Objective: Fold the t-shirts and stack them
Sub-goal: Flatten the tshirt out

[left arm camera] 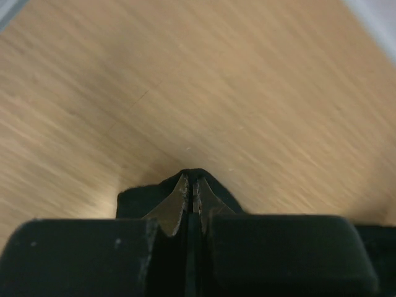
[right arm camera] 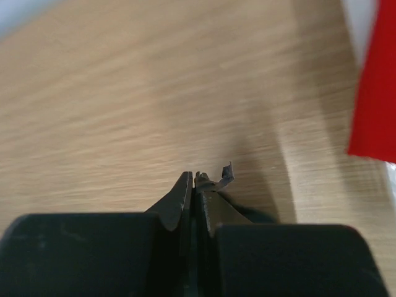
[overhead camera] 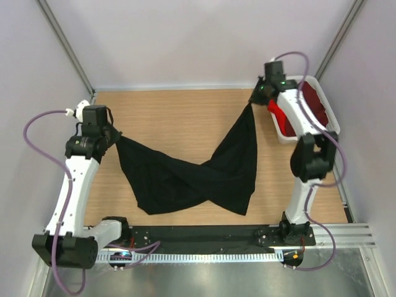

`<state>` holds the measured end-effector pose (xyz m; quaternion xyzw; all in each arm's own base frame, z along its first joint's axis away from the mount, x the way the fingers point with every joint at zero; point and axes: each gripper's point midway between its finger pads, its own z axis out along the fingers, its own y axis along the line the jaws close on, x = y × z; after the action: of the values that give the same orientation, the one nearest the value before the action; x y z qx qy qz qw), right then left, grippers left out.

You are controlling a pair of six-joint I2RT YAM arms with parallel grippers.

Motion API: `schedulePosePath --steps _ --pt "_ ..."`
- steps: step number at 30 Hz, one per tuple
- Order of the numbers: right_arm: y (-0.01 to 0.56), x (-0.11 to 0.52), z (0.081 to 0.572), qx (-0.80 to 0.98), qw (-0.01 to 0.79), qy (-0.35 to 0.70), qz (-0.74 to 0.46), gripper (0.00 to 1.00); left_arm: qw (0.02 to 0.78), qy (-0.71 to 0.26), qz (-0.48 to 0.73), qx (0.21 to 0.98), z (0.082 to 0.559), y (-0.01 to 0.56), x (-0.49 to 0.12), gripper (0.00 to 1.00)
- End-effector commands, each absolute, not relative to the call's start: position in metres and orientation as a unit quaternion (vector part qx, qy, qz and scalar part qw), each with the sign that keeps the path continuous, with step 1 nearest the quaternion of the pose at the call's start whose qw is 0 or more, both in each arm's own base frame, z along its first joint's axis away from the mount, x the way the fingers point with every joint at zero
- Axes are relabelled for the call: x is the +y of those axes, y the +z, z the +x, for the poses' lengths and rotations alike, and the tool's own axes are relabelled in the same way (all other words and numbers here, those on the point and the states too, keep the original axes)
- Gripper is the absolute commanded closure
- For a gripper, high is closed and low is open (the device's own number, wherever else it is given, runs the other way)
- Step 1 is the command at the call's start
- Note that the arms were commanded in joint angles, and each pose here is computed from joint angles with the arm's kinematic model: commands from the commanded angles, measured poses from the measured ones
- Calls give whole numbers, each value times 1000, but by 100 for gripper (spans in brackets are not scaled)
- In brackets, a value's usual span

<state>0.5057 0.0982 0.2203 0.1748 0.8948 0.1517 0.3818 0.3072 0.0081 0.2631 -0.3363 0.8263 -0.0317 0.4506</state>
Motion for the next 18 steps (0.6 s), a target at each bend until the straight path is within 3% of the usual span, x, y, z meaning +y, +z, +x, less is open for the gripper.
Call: schedulePosePath --steps 1,2,6,10,13,18 --pt "182 116 521 910 346 172 149 91 448 -20 -373 812 316 251 34 100" --pt "178 119 529 912 341 175 148 89 443 -37 -376 813 320 246 35 100" --pt "155 125 537 925 309 162 152 61 412 -62 -408 813 321 211 50 100" --pt "186 99 510 920 319 81 212 47 396 -83 -421 812 323 189 51 100" --pt "207 94 469 915 310 68 250 41 375 -116 -426 815 328 171 41 100" --pt "190 102 381 921 254 42 291 42 363 -133 -424 819 332 156 35 100"
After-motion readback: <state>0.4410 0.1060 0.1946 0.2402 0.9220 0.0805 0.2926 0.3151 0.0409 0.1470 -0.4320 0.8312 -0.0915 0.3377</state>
